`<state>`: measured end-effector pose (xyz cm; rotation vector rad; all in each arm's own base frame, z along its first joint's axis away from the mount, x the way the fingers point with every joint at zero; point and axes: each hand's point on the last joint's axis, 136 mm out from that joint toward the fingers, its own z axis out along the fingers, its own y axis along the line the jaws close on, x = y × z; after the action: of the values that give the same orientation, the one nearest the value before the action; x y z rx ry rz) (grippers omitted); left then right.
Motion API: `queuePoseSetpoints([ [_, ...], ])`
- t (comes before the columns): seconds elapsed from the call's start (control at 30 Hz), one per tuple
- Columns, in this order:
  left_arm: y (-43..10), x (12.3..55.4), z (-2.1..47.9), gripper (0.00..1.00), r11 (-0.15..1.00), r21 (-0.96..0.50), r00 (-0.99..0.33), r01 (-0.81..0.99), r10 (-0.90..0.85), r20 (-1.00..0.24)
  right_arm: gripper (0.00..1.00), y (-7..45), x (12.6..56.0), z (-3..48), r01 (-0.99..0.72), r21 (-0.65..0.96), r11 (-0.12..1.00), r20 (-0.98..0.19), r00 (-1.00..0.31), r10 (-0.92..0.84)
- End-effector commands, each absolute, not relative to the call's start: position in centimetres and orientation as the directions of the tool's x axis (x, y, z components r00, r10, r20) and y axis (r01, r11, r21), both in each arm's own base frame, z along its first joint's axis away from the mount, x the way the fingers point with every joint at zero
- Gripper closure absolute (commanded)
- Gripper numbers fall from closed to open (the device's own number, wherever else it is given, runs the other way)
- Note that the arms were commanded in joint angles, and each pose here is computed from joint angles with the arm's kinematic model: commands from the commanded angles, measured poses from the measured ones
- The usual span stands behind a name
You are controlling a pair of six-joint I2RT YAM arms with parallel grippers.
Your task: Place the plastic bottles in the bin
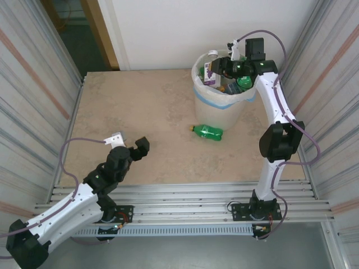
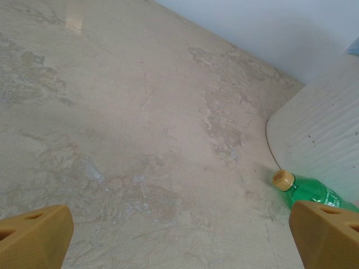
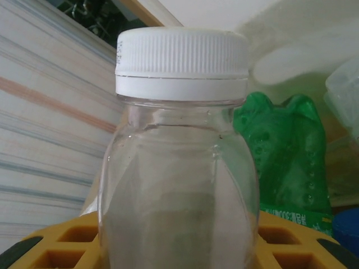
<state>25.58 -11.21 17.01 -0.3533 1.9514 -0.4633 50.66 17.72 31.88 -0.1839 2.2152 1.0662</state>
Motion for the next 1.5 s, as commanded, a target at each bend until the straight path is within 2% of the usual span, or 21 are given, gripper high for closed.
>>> queuePoseSetpoints([
  [0.0,-11.2,25.9,18.2,0.01,0.866,-0.499,-0.38,-0.036,-0.474,-0.794,0.56,17.8,51.1,30.9,-0.359,0.663,0.657,-0.584,-0.797,0.153],
  [0.13,-11.2,25.9,18.3,0.01,0.866,-0.499,-0.379,-0.035,-0.474,-0.795,0.47,17.8,51.4,30.5,-0.346,0.649,0.677,-0.581,-0.801,0.147],
  [0.4,-11.2,25.9,18.3,0.01,0.865,-0.5,-0.378,-0.035,-0.474,-0.795,0.27,16.0,51.3,32.4,-0.331,0.553,0.764,-0.645,-0.751,0.142],
  [0.7,-11.1,25.8,18.3,0.01,0.866,-0.498,-0.378,-0.035,-0.473,-0.796,0.25,13.6,50.2,34.7,-0.291,0.426,0.857,-0.713,-0.691,0.119],
  [0.93,-11.1,25.9,18.2,0.01,0.866,-0.498,-0.378,-0.037,-0.473,-0.796,0.27,14.4,48.5,36.2,-0.307,0.298,0.904,-0.765,-0.643,0.034],
  [1.2,-11.2,25.9,18.2,0.01,0.864,-0.502,-0.381,-0.034,-0.476,-0.793,0.2,17.3,48.3,35.0,-0.321,0.095,0.942,-0.785,-0.606,-0.127],
  [1.47,-11.2,25.8,18.2,0.01,0.864,-0.502,-0.38,-0.031,-0.475,-0.794,0.21,17.0,49.8,32.7,-0.254,-0.006,0.967,-0.755,-0.633,-0.171],
])
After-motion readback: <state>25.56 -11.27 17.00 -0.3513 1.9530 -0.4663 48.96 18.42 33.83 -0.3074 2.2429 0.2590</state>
